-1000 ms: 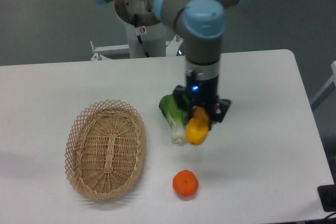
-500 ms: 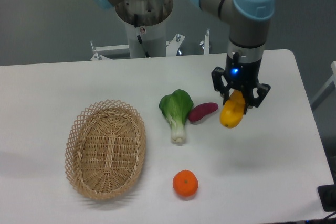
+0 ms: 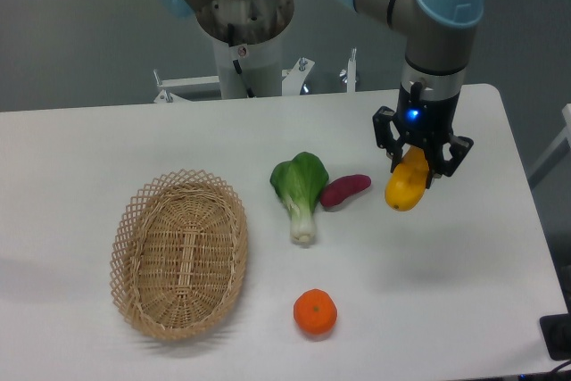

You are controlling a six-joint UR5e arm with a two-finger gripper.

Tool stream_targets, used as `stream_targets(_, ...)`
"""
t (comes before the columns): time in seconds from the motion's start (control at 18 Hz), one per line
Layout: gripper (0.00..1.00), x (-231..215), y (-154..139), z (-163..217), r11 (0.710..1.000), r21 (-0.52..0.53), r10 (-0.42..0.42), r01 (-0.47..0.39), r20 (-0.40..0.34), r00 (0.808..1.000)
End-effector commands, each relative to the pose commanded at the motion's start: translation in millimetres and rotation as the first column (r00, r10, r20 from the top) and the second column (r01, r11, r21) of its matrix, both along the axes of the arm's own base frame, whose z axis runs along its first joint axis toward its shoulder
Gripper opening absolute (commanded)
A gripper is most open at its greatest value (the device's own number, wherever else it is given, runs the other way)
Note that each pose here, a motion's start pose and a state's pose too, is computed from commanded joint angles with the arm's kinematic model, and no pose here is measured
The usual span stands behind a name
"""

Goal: Pick up the mango from the basket
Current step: 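Carry the held mango up past the sweet potato and hold it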

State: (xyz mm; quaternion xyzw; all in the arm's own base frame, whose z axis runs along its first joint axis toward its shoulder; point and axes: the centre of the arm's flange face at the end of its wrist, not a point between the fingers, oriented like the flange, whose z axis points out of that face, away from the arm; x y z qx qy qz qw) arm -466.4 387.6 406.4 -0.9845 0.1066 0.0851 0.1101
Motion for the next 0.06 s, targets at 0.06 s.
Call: stream_targets(0.06, 0.38, 0.1, 0.1, 0.0, 1.0, 0.001, 0.0, 0.0, 0.001, 1.0)
